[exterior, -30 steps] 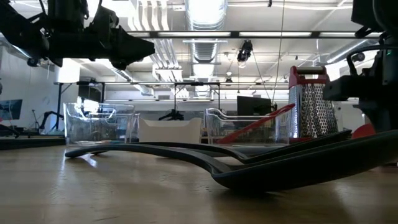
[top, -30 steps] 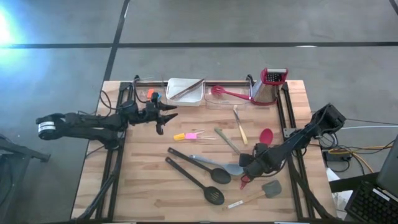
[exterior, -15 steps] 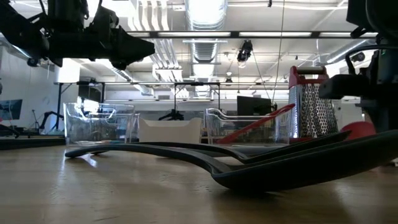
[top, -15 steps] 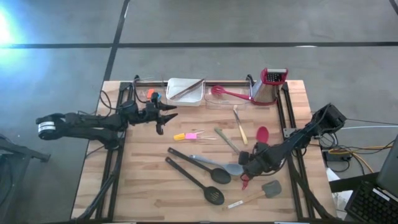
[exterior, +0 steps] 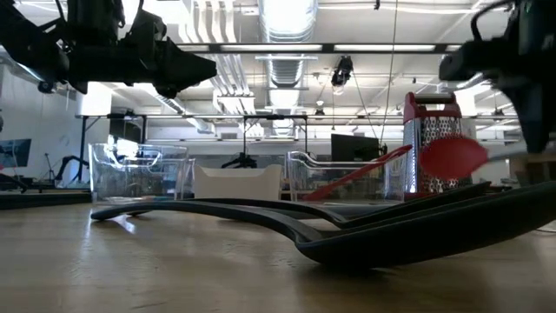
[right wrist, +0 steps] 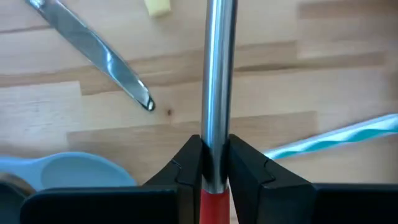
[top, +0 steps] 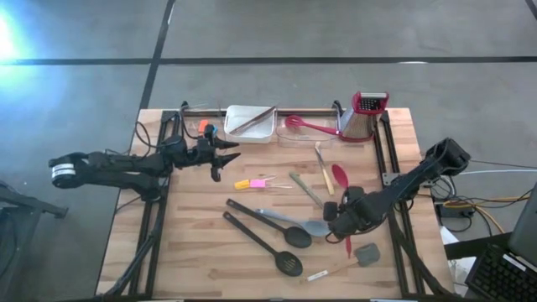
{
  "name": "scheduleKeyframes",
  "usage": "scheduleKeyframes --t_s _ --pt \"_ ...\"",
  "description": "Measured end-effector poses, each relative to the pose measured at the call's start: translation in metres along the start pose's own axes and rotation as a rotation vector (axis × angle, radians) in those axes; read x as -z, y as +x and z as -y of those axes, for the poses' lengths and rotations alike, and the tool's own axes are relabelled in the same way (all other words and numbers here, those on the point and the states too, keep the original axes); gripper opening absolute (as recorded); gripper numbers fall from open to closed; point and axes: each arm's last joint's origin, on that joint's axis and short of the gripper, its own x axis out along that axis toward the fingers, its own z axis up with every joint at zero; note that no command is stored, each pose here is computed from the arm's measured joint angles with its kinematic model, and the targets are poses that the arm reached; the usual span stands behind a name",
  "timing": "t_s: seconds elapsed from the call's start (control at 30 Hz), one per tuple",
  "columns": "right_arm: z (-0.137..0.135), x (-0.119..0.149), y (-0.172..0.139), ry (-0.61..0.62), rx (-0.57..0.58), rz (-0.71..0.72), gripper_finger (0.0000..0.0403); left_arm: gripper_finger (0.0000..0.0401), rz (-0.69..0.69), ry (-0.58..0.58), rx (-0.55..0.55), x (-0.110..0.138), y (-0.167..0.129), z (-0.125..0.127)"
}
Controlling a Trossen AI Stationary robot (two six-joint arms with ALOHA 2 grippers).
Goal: Pick & Place Kitchen Items
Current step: Put the red serving spoon into the right transparent bin
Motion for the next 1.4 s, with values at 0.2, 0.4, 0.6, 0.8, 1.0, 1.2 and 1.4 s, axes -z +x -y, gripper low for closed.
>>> scheduleKeyframes --t_s 0.2,0.4,0.6,0.8,1.0,1.2,1.4 --pt "-0.001 -0.009 -0.042 -0.073 0.039 0.071 0.0044 0.0156 0.001 0.000 0.000 0.000 0.000 0.000" --pt "-0.001 -0.023 -0.079 -0.152 0.042 0.141 0.0044 0.0156 0.001 0.001 0.000 0.000 0.000 0.000" --pt "-0.005 -0.054 -0.100 -0.274 -0.049 0.132 0.0043 0.0156 0.000 0.001 0.000 0.000 0.000 0.000" --pt "-0.009 -0.100 -0.108 -0.384 -0.060 0.152 0.0043 0.0156 0.001 0.001 -0.001 0.000 0.000 0.000" --pt "-0.016 -0.146 -0.111 -0.485 -0.027 0.161 0.0043 0.0156 0.001 0.001 -0.007 0.000 0.000 0.000" --pt "-0.028 -0.189 -0.114 -0.565 0.012 0.168 0.0043 0.0156 0.000 0.001 -0.008 0.000 0.000 0.000" --pt "-0.045 -0.224 -0.111 -0.646 0.062 0.158 0.0043 0.0156 -0.015 0.012 -0.041 0.001 0.000 -0.001"
